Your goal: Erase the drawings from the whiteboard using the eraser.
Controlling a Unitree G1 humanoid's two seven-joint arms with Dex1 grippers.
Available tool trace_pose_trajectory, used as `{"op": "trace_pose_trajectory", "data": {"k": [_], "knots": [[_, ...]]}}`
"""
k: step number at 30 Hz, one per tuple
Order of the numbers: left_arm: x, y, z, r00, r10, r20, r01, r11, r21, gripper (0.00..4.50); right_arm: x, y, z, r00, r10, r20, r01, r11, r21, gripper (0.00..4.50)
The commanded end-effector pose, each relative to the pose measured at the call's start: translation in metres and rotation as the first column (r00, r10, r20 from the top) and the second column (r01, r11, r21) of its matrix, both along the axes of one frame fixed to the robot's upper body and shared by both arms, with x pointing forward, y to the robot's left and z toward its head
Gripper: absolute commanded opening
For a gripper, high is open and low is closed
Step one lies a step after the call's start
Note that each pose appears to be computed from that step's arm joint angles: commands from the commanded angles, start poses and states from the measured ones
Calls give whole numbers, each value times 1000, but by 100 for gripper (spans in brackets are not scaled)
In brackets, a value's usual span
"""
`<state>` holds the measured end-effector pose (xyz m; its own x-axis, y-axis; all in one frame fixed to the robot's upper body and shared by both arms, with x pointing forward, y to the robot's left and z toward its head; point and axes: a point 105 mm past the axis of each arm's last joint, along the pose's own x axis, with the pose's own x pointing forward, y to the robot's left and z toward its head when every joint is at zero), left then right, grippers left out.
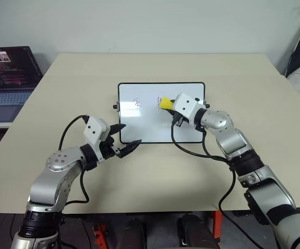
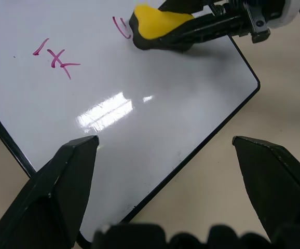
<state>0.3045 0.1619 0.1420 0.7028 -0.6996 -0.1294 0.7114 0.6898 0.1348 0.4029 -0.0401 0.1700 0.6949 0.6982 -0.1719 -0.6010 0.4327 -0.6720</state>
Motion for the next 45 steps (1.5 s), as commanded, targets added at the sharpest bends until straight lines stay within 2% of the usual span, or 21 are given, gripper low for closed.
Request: {"op": "trace_pose_trajectory", "data": {"k": [1,4,13,16,17,20,23,25,28,31,35,37,40,45], "knots": [[-4,-7,11,999,-28,46,27,1000,6,450,22,-3,22,989,-103,102,100,994,37,100],[-4,-7,12,998,-30,46,30,1000,6,450,30,1,35,984,-122,132,113,991,69,100],[-6,-9,9,999,-27,41,27,1000,0,450,7,14,-14,997,69,-47,-75,987,-143,100],[-7,-9,9,999,-27,40,27,1000,-4,450,1,14,-20,994,103,-44,-110,971,-211,100],[-7,-9,9,999,-27,40,27,1000,-4,450,3,14,-14,996,93,-13,-93,975,-201,100],[-7,-9,7,999,-28,37,28,1000,-7,450,18,14,32,985,2,174,12,997,-78,100],[-8,-7,5,999,-26,33,26,1000,-8,450,15,21,64,975,-7,222,-9,997,71,100],[-8,-7,3,999,-25,30,25,1000,-9,450,17,21,73,972,-36,234,9,993,115,100],[-9,-7,2,999,-26,27,26,1000,-12,450,22,17,56,980,-57,191,46,997,63,100],[-10,-8,1,999,-23,25,24,1000,-15,450,15,18,16,998,-2,65,5,999,-36,100],[-11,-2,-2,1000,-3,18,4,1000,-14,450,2,16,-1,999,48,-8,-49,996,-76,100],[-11,6,-5,999,30,11,-30,999,-10,450,-8,16,4,997,77,-11,-77,995,-67,100],[-10,16,-7,997,72,11,-72,997,-5,450,-19,15,24,996,90,17,-90,996,23,100],[-9,26,-6,992,125,30,-125,992,-3,450,-55,10,47,986,158,-47,-141,957,253,100]]}}
